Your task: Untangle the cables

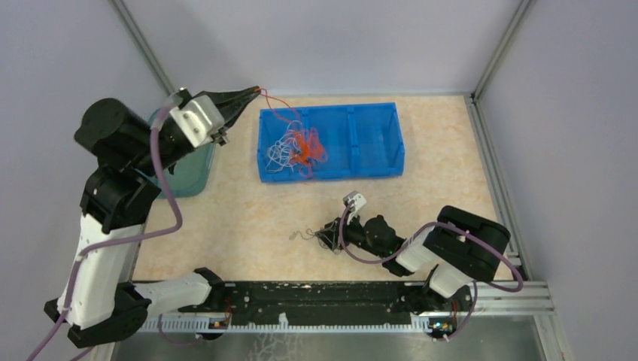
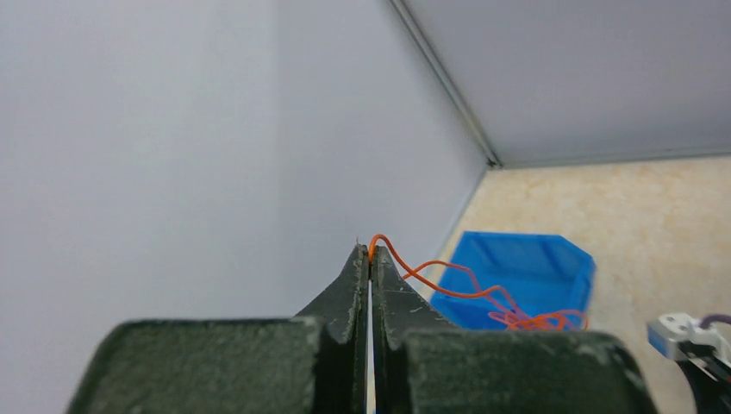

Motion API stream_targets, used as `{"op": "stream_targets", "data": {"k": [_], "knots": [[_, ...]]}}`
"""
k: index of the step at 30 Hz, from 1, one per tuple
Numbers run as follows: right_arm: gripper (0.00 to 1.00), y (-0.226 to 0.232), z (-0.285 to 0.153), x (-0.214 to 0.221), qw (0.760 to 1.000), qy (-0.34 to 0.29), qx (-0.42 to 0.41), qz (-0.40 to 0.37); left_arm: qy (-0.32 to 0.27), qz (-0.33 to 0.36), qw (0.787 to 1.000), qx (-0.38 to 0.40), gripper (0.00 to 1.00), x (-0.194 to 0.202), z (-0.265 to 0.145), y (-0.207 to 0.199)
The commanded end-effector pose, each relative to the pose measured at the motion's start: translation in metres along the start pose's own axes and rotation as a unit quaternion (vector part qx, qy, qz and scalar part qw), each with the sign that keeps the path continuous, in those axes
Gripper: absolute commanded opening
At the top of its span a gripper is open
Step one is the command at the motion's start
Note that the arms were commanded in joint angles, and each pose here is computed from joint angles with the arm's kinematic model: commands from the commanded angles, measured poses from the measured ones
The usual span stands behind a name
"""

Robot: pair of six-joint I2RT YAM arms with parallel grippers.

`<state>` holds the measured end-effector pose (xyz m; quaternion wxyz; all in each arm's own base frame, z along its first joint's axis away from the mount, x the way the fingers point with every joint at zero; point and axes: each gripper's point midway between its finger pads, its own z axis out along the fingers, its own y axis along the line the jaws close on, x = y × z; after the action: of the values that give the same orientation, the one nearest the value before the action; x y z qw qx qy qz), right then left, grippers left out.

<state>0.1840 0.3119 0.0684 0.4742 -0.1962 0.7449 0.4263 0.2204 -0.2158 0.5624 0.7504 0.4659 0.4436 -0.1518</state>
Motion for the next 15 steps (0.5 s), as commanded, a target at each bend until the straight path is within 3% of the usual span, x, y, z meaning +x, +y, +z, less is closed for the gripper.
{"op": "stream_targets", "data": {"k": [1, 5, 10, 15], "knots": [[0.5, 0.011, 0.001, -0.01, 1.0, -0.023, -0.017, 0.008, -0.046, 0.041, 0.997, -0.047, 0.0, -0.029, -0.003, 0.024], [0.62, 0.018, -0.002, -0.03, 0.999, -0.042, -0.019, 0.002, -0.014, -0.001, 1.0, 0.008, 0.0, -0.007, -0.002, -0.004], [0.74, 0.047, -0.006, -0.1, 0.995, -0.092, -0.03, -0.03, 0.02, -0.027, 0.998, 0.049, 0.0, 0.023, -0.008, -0.032], [0.78, 0.08, -0.015, -0.159, 0.988, -0.128, -0.057, -0.062, 0.051, -0.052, 0.993, 0.094, 0.0, 0.05, -0.013, -0.061]]}}
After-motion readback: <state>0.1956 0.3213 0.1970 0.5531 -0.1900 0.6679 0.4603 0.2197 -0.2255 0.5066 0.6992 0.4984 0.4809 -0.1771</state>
